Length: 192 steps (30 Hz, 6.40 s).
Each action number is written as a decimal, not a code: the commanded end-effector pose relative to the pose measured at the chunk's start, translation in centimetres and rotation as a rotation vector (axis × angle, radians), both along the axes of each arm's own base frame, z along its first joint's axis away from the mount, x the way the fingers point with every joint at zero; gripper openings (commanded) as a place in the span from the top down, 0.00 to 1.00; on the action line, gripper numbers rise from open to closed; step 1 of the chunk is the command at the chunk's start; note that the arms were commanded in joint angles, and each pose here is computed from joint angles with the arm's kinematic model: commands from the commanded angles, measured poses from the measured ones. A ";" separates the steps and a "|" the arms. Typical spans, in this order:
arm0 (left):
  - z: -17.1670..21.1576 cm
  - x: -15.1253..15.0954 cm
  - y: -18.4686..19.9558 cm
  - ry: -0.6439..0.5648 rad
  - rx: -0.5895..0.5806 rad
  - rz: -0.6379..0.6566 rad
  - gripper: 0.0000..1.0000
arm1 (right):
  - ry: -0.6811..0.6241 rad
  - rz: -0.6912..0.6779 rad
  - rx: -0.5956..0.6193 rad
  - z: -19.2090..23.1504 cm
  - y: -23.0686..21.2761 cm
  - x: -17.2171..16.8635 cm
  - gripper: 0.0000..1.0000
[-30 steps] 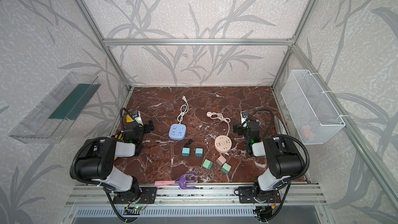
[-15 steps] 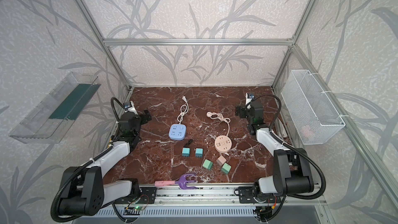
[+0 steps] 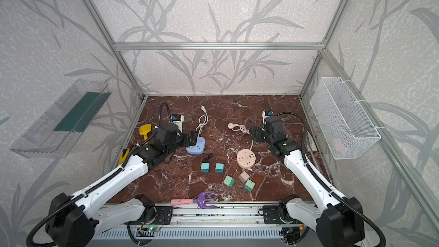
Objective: Insert the plug
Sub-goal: 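Reach the left gripper toward the mint plug adapters while the right arm lifts, then lower the left gripper and grasp the mint green plug adapter, then lift the mint adapter with the left gripper while the right gripper approaches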
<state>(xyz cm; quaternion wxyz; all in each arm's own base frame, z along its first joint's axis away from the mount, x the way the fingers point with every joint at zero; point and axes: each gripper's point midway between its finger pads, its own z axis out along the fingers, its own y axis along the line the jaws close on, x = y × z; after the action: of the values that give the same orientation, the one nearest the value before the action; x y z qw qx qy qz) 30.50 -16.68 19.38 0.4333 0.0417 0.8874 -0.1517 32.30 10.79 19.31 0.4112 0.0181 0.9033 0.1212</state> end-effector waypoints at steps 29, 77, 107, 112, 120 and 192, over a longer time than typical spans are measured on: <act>-6.8 -17.4 -18.1 0.305 0.175 -0.725 0.21 | 0.438 -0.112 0.123 -5.7 -2.4 -15.1 0.27; -12.7 -21.1 -26.1 0.698 0.202 -0.793 0.48 | 0.387 -0.249 0.155 -6.4 -4.2 -15.1 0.34; -17.3 -17.3 -27.1 0.683 0.391 -0.684 0.43 | 0.330 -0.293 0.282 -6.2 -4.9 -13.4 0.33; -17.7 -17.0 -27.1 0.672 0.405 -0.681 0.43 | 0.332 -0.287 0.288 -6.4 -4.9 -13.3 0.33; -18.3 -16.6 -27.3 0.660 0.423 -0.678 0.45 | 0.321 -0.283 0.293 -6.3 -4.8 -13.1 0.32; 10.4 -8.1 -18.3 0.766 -0.859 -0.966 1.00 | 0.207 0.633 1.125 10.8 7.9 -7.2 0.28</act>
<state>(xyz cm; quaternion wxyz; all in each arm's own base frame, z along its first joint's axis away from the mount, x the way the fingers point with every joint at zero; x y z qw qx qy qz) 22.89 -35.04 28.36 -0.0449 0.1730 0.7444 -0.6434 26.40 18.49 28.93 0.1999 0.0087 0.7043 0.6812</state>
